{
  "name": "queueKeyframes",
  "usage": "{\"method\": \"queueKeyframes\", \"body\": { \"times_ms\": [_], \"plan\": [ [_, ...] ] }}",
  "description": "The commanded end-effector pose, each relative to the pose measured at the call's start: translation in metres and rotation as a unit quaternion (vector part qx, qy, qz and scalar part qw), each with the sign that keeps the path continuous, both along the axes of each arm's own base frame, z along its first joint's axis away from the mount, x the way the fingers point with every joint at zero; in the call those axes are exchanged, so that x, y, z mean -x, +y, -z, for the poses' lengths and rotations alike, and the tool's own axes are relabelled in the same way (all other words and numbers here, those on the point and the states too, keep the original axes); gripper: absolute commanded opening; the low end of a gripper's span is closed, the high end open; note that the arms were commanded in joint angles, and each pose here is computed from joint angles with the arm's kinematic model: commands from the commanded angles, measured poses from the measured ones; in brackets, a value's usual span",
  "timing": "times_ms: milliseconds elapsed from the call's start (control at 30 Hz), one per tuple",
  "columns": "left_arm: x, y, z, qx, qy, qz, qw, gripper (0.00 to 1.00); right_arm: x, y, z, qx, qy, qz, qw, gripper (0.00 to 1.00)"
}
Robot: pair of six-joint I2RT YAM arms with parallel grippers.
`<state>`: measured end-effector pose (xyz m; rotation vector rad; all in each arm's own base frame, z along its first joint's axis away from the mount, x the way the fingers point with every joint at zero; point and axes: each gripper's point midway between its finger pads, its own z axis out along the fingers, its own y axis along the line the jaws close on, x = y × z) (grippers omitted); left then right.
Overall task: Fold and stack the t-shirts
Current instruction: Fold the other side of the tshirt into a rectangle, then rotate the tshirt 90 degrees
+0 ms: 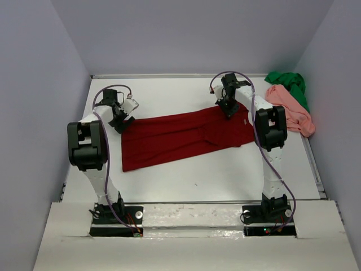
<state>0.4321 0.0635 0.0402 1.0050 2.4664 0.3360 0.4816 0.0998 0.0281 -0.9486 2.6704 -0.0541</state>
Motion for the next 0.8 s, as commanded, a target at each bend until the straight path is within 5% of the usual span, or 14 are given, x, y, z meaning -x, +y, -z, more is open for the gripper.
{"method": "queueKeyframes", "body": {
  "times_ms": [0, 133, 333, 500, 533, 567, 633, 667, 767],
  "plan": [
    [0.001, 0.01, -0.054, -0.029, -0.054, -0.01, 0.998, 0.99, 0.011, -0.019, 0.029, 0.03, 0.039, 0.004, 0.999, 0.0],
    [0.0, 0.009, -0.116, -0.009, -0.121, -0.025, 0.992, 0.99, 0.014, -0.014, 0.018, 0.013, 0.04, -0.001, 0.999, 0.0],
    [0.012, -0.034, -0.184, 0.123, -0.178, -0.011, 0.976, 0.99, 0.015, -0.001, -0.021, -0.029, 0.012, -0.012, 0.999, 0.0],
    [0.033, -0.08, -0.184, 0.208, -0.155, 0.041, 0.965, 0.91, 0.023, -0.004, -0.038, -0.028, -0.003, -0.006, 1.0, 0.0],
    [0.037, -0.085, -0.178, 0.211, -0.145, 0.05, 0.965, 0.85, 0.025, -0.004, -0.041, -0.032, -0.004, -0.006, 0.999, 0.0],
    [0.039, -0.089, -0.174, 0.216, -0.14, 0.054, 0.965, 0.63, 0.029, -0.003, -0.051, -0.037, -0.011, -0.007, 0.999, 0.0],
    [0.042, -0.094, -0.167, 0.224, -0.127, 0.062, 0.964, 0.39, 0.031, -0.003, -0.064, -0.043, -0.026, -0.008, 0.999, 0.0],
    [0.042, -0.095, -0.164, 0.227, -0.123, 0.06, 0.964, 0.13, 0.029, -0.003, -0.081, -0.047, -0.049, -0.007, 0.998, 0.0],
    [0.042, -0.095, -0.15, 0.217, -0.107, 0.056, 0.969, 0.0, 0.032, -0.007, -0.099, -0.043, -0.073, -0.003, 0.996, 0.0]
  ]
}}
